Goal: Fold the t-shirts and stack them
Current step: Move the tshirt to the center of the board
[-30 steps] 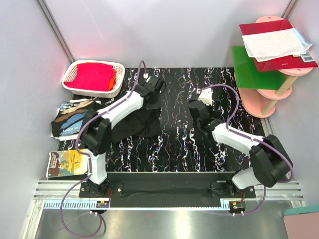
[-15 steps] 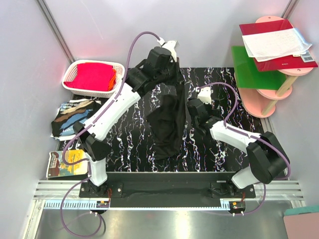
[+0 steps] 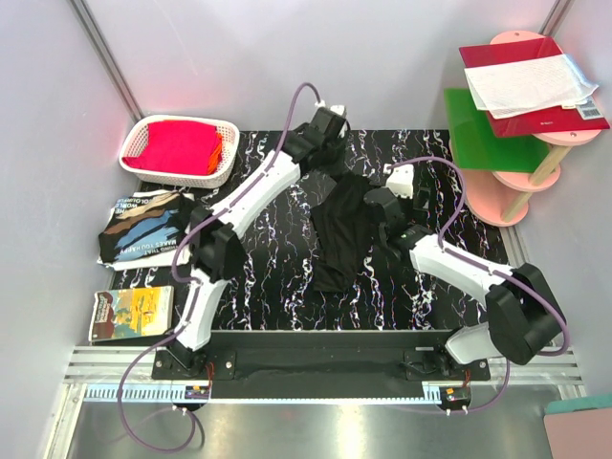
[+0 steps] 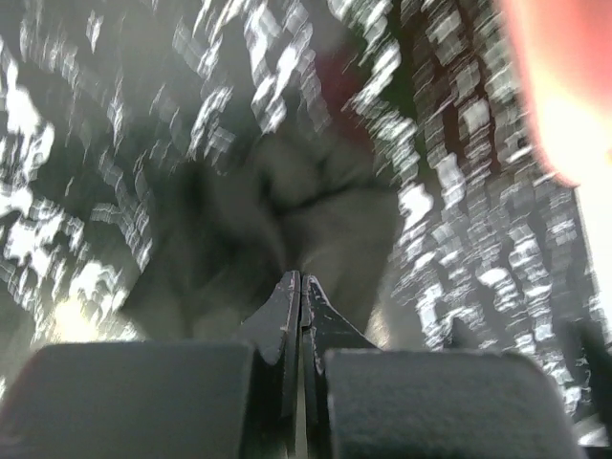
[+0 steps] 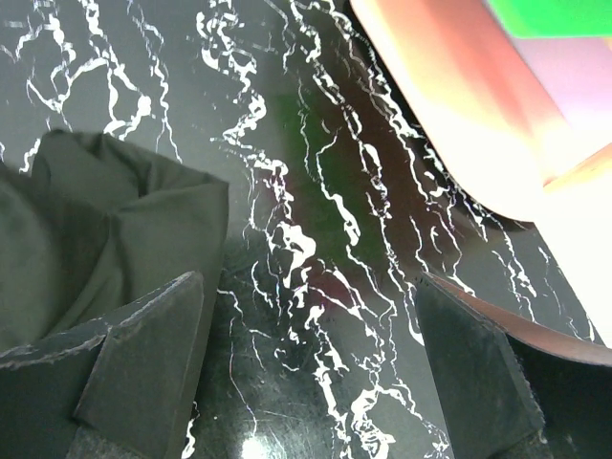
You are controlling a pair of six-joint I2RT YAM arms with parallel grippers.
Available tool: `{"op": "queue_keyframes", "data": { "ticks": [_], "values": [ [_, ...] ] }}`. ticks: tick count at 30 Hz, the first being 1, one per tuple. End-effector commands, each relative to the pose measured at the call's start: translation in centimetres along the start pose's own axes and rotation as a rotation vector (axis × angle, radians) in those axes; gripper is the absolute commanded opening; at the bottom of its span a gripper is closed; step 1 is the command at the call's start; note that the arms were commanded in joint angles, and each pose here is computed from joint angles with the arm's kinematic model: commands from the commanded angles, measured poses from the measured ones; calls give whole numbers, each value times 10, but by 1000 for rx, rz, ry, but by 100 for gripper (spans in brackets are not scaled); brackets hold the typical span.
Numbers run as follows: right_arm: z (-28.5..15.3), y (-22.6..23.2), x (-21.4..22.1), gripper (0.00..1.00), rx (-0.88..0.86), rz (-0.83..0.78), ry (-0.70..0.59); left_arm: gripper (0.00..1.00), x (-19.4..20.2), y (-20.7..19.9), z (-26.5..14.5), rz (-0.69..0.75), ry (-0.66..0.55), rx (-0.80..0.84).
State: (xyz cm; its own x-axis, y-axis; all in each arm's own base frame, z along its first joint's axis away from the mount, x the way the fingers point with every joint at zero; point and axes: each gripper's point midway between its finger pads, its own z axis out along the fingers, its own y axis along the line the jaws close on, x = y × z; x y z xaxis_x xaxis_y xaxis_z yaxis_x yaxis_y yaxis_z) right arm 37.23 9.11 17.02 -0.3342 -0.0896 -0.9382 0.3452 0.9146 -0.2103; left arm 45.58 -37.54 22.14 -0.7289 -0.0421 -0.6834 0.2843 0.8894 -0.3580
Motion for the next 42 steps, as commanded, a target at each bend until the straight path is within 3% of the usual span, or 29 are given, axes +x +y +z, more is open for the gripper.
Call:
{"op": "queue_keyframes", "data": {
  "ticks": [1,3,4,6,8,12,16,19,20,25,26,30,31,33,35,36,37,38,39,41,42],
  "values": [
    [-5,-11,-15,100,45,66,-39,0,-79,28,-158,14,-343,-151],
    [-5,-6,-15,100,27,74,-37,0,-88,61,-205,18,-432,-283],
    [-5,-6,-16,100,23,76,-37,0,-95,65,-251,7,-498,-285],
    [-5,-6,-19,100,21,78,-40,0,-104,73,-305,-6,-584,-317],
    [-9,-11,-22,100,18,100,-47,0,-106,80,-338,-16,-615,-360],
    [-20,-18,-32,100,-24,156,-68,0,-106,94,-368,-27,-637,-451],
    [-31,-28,-37,100,-57,200,-90,0,-116,70,-369,-31,-658,-356],
    [-37,-35,-39,100,-60,221,-103,0,-122,35,-335,18,-608,-241],
    [-38,-38,-42,100,-59,228,-111,0,-116,17,-299,49,-535,-187],
    [-40,-48,-42,100,-26,233,-121,0,-97,-53,-208,90,-390,51],
    [-40,-50,-42,100,-17,232,-122,0,-82,-74,-179,89,-322,130],
    [-41,-60,-41,100,25,237,-131,0,-67,-142,-125,46,-254,416],
    [-42,-62,-43,100,33,249,-136,6,-49,-156,-105,46,-185,493],
    [-43,-60,-41,100,14,254,-133,65,-42,-162,-88,51,-161,538],
    [-42,-52,-41,100,-23,258,-132,98,-37,-146,-79,85,-162,471],
    [-41,-41,-38,100,-73,247,-118,99,-15,-123,-59,89,-107,386],
    [-41,-33,-36,100,-104,240,-109,99,-30,-108,-81,109,-178,318],
    [-41,-19,-37,100,-169,240,-98,99,-7,-81,-67,119,-135,229],
    [-36,-7,-28,100,-193,219,-70,99,-21,-65,-92,117,-192,180],
    [-36,20,-22,100,-290,211,-23,99,-4,-14,-90,127,-177,3],
    [-29,36,-6,100,-311,185,25,99,-15,7,-111,105,-217,-46]
  ]
}}
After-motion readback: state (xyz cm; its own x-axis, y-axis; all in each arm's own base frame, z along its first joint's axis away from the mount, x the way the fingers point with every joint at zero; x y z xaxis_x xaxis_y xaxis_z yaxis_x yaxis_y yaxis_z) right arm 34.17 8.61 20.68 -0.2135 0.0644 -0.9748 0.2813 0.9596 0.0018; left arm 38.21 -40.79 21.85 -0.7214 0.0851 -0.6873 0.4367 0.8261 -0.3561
